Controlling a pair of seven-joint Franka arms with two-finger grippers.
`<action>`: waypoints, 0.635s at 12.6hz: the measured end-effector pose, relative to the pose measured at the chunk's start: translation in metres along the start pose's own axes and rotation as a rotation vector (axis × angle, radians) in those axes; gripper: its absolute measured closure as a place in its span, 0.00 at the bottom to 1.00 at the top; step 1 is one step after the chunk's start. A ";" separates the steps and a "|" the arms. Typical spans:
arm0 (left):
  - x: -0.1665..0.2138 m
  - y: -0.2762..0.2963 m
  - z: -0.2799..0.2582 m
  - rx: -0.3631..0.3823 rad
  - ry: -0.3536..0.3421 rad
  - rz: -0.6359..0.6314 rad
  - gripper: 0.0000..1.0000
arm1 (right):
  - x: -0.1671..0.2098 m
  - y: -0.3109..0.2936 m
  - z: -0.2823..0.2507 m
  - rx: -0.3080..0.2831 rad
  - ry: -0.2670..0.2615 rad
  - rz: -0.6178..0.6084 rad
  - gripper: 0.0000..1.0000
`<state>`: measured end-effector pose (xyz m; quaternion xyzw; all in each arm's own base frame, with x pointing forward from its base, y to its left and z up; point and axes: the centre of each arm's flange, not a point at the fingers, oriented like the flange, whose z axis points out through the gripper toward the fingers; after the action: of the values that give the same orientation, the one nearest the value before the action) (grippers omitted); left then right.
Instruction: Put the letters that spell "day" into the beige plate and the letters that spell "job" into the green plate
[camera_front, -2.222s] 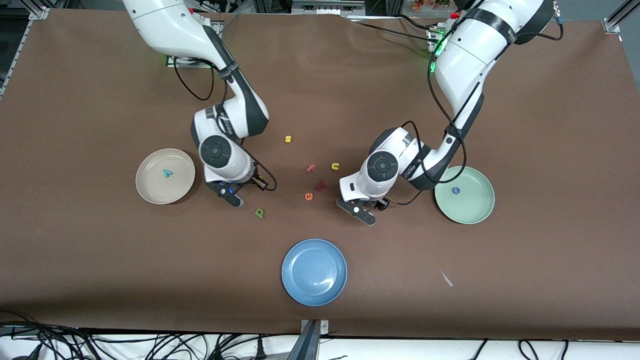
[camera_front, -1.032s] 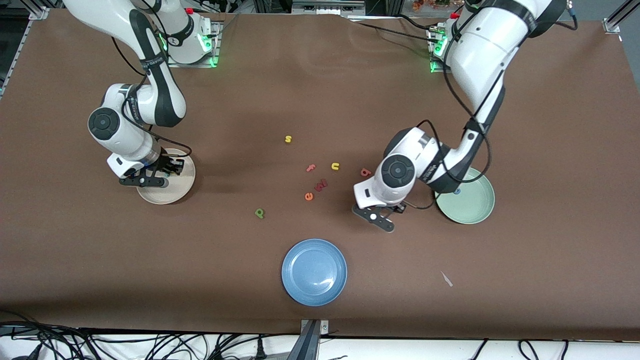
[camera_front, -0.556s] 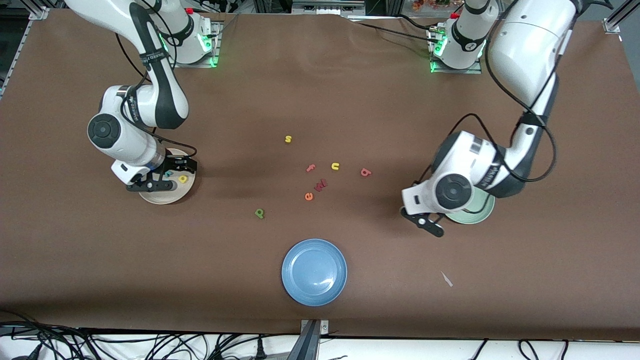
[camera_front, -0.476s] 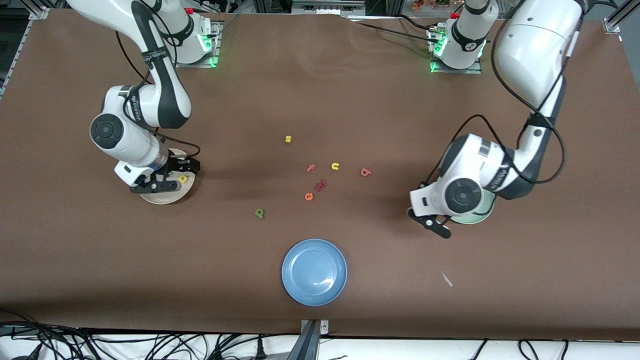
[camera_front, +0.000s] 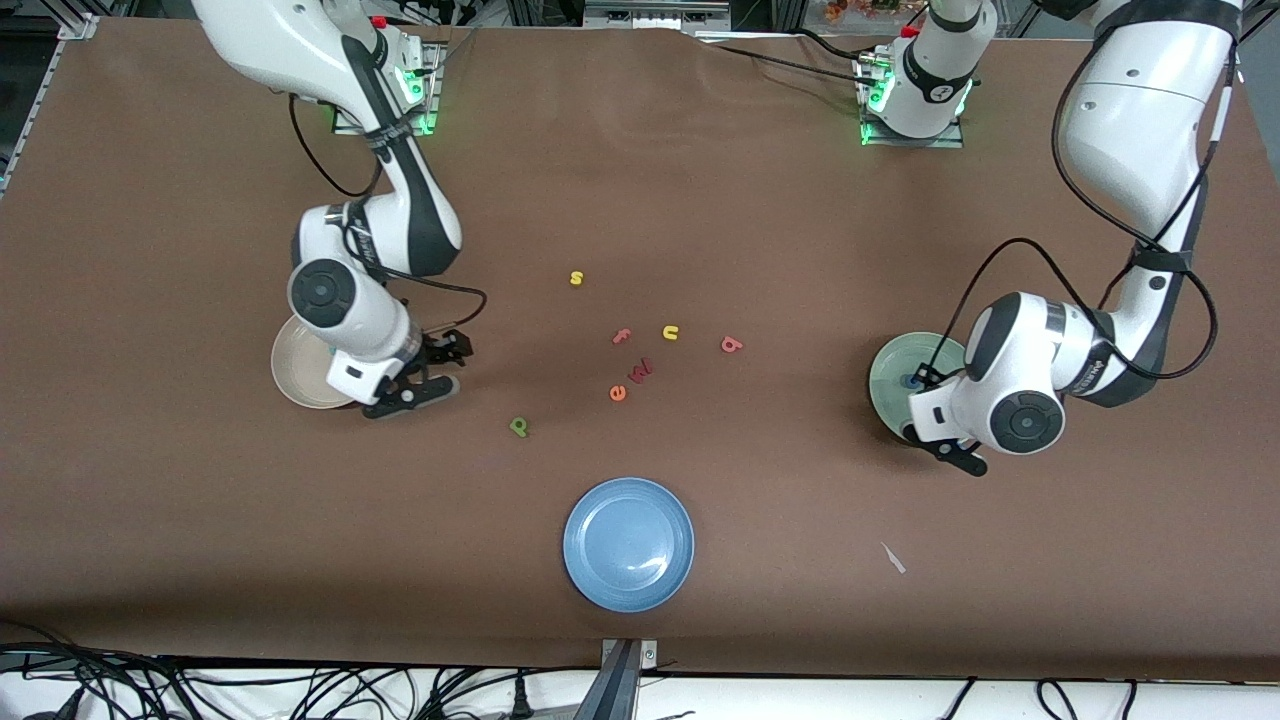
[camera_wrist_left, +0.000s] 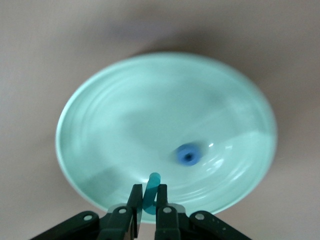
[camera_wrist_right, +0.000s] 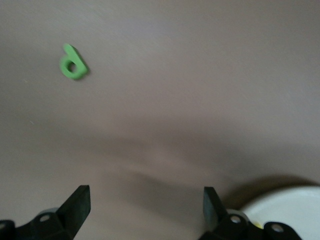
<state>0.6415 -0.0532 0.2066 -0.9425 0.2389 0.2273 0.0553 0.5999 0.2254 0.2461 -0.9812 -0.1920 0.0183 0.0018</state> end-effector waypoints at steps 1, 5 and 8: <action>-0.003 -0.002 0.011 0.008 -0.013 0.003 0.88 | 0.012 -0.011 0.002 0.000 0.012 -0.022 0.00; -0.013 -0.022 0.047 -0.015 0.017 -0.018 0.88 | 0.047 -0.045 0.025 -0.004 0.072 -0.097 0.00; -0.013 -0.020 0.048 -0.018 0.022 -0.016 0.71 | 0.053 -0.060 0.060 -0.013 0.114 -0.162 0.00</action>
<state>0.6220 -0.0196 0.1696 -0.9472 0.2301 0.2186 0.0458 0.6241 0.3007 0.1851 -0.9619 -0.2703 -0.0390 0.0076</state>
